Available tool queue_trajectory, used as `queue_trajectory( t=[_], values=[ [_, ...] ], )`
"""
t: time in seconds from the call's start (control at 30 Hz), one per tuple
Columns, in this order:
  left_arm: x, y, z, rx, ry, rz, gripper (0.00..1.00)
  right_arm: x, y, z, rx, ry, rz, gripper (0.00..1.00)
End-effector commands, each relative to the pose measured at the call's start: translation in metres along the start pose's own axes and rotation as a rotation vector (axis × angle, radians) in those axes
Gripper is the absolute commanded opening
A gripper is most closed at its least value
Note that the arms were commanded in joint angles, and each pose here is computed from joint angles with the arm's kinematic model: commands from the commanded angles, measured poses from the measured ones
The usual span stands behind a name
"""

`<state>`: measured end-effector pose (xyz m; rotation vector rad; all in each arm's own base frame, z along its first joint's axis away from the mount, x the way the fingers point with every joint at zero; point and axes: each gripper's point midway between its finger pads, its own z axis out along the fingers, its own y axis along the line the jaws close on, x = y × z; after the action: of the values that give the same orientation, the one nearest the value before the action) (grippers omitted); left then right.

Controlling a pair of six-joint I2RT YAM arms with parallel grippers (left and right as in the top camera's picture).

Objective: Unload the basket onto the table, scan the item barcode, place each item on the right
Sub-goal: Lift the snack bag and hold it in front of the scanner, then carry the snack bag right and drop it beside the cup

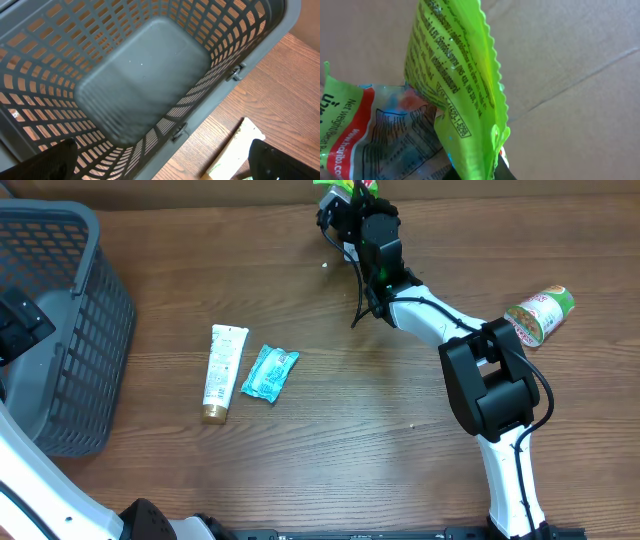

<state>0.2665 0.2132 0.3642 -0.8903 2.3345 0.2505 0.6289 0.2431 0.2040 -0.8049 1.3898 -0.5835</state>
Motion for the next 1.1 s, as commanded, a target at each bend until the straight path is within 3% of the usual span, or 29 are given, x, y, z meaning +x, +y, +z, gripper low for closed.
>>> queue_trajectory(
  t=[0.0, 0.47, 0.67, 0.87, 1.07],
  values=[
    [-0.003, -0.001, -0.006, 0.006, -0.022, -0.007, 1.00, -0.016, -0.013, 0.000, 0.021, -0.046, 0.042, 0.04],
    [-0.003, -0.001, -0.006, 0.006, -0.022, -0.007, 1.00, -0.033, -0.040, -0.013, 0.118, 0.015, 0.102, 0.04],
    [-0.003, -0.001, -0.006, 0.006, -0.022, -0.007, 1.00, -0.066, -0.051, -0.046, -0.055, 0.073, 0.177, 0.04],
    [-0.003, -0.001, -0.006, 0.006, -0.022, -0.007, 1.00, -0.079, -0.086, -0.110, -0.245, 0.196, 0.533, 0.04],
    [-0.003, -0.001, -0.006, 0.006, -0.022, -0.007, 1.00, -0.018, -0.146, -0.187, -0.193, 0.530, 0.984, 0.04]
  ],
)
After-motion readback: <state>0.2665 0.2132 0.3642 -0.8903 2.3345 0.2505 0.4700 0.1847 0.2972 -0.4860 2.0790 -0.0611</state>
